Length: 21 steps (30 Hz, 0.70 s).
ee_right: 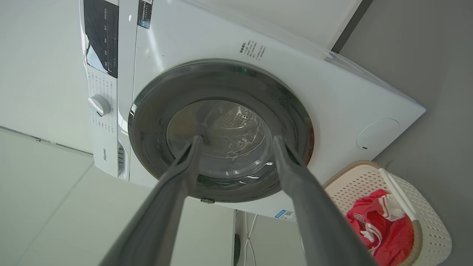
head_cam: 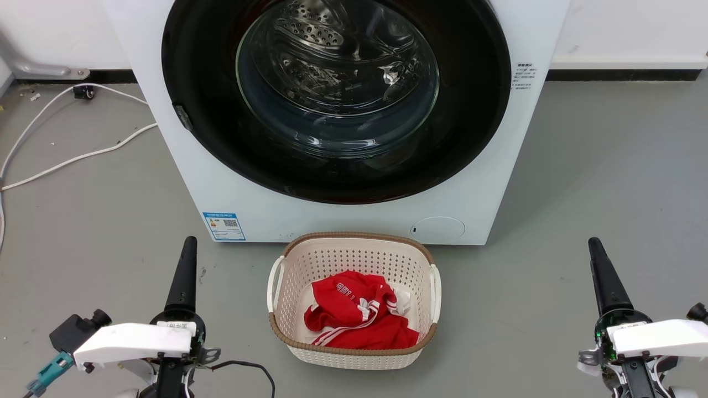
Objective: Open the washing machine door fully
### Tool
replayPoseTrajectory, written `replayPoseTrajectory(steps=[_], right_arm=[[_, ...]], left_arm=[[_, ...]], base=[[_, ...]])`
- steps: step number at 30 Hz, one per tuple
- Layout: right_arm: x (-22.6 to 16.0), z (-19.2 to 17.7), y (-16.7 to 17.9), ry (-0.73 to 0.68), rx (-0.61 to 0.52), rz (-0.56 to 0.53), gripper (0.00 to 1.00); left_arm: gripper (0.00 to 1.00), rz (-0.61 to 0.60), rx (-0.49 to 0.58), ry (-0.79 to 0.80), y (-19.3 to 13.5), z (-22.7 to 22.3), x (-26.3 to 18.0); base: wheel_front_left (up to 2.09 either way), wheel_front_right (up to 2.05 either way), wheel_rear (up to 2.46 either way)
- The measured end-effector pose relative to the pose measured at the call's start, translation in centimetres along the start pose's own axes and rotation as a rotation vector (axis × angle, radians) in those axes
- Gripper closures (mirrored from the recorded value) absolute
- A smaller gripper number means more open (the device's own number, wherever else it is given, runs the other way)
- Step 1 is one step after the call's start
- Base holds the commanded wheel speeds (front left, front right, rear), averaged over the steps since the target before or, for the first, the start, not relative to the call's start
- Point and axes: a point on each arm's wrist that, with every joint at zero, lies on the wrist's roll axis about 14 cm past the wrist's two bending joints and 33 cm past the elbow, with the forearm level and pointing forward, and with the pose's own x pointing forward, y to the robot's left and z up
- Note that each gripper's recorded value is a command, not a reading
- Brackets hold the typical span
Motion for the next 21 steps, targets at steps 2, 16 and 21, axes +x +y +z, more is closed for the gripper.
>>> replayPoseTrajectory(steps=[2, 16, 21], right_arm=[[0.0, 0.1, 0.2, -0.006, -0.043, 0.008, 0.0], [0.2, 0.1, 2.2, -0.02, -0.42, 0.075, 0.0], [0.1, 0.0, 2.6, -0.027, -0.521, 0.092, 0.0]], left_arm=[[0.0, -0.01, 0.04, -0.008, -0.3, 0.2, 0.1], [0.0, -0.082, 0.373, -0.035, -2.5, 0.5, 0.4], [0.0, -0.103, 0.48, -0.033, -3.1, 0.1, 0.4]], base=[[0.0, 0.0, 0.0], [0.0, 0.0, 0.0], [0.0, 0.0, 0.0]])
